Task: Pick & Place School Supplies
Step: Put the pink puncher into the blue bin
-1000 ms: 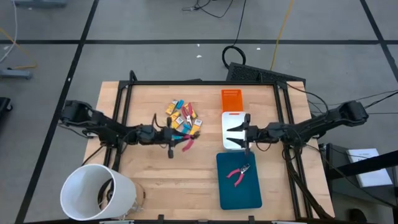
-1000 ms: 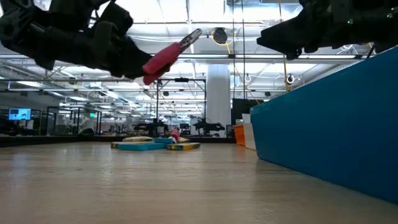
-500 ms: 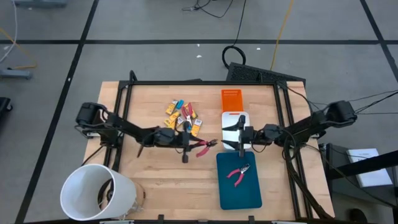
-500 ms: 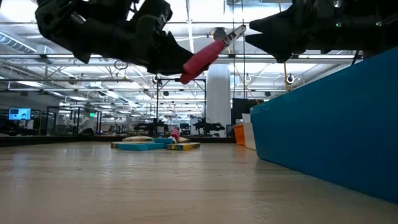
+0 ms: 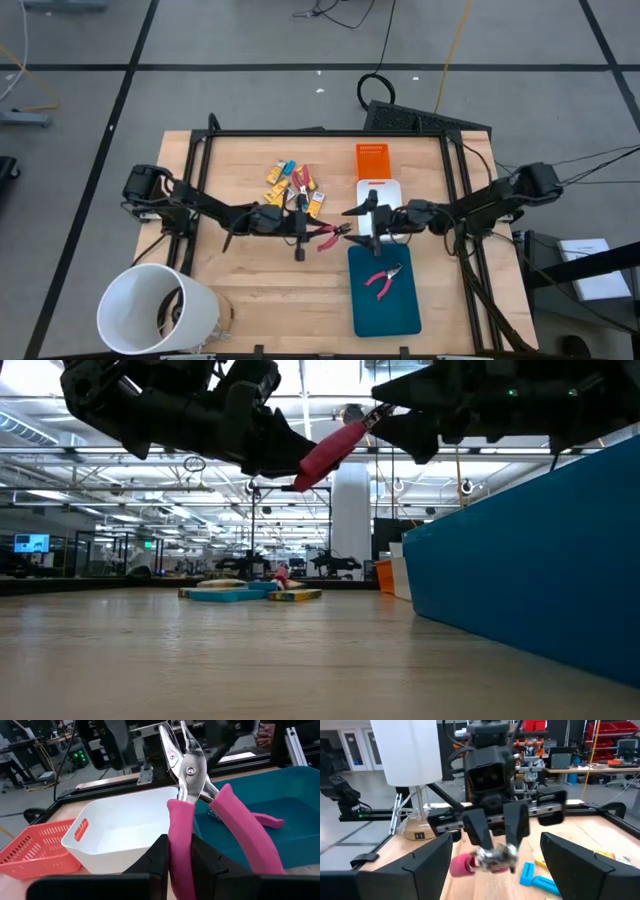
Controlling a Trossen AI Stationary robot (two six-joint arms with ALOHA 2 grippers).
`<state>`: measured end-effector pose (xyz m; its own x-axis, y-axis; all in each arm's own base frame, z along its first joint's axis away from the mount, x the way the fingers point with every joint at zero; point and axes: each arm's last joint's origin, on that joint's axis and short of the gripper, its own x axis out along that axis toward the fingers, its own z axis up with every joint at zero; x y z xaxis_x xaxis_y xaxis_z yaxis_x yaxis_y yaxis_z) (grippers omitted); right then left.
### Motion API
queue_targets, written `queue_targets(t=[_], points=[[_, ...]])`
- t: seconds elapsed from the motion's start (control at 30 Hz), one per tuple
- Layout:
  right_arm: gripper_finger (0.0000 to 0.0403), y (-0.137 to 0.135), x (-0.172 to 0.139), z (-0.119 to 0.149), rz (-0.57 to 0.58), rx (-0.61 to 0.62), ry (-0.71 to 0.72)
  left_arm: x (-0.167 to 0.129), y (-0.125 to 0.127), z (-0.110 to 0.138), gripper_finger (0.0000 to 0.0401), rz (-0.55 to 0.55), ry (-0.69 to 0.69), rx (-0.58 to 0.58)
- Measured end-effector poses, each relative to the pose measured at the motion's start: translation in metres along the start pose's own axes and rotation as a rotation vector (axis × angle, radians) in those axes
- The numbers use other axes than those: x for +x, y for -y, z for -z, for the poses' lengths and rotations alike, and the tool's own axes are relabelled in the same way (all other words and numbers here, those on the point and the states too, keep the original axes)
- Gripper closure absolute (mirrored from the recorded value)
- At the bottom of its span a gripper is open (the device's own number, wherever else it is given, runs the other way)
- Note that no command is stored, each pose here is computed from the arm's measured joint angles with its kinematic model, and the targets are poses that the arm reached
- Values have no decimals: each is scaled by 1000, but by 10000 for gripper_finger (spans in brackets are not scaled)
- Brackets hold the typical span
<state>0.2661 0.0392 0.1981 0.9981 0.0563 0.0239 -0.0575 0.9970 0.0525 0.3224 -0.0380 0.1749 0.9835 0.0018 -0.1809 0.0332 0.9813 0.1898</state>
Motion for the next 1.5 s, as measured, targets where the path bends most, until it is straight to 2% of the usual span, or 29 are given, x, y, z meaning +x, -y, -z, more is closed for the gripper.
queue_targets(t=[0.23, 0.47, 0.63, 0.73, 0.97, 1.13, 1.33, 1.5], points=[[123, 0, 6, 8, 0, -38, -35, 0, 0, 1, 337, 2, -11, -15], [143, 0, 6, 8, 1, -40, -43, 0, 0, 1, 351, 2, -11, -17], [162, 0, 6, 9, 1, -48, -51, 0, 0, 1, 341, 2, -11, -26], [177, 0, 6, 8, 1, -48, -49, 0, 0, 1, 334, 2, -11, -28], [219, 0, 6, 9, 1, -48, -49, 0, 0, 1, 350, 2, -13, -28], [256, 0, 6, 9, 0, -48, -49, 0, 0, 1, 329, 2, -13, -41], [298, 0, 6, 8, -9, -70, -49, 0, 0, 1, 323, 2, -13, -46], [302, -2, 6, 8, -50, -73, -48, 0, 0, 1, 321, -3, -11, -99]])
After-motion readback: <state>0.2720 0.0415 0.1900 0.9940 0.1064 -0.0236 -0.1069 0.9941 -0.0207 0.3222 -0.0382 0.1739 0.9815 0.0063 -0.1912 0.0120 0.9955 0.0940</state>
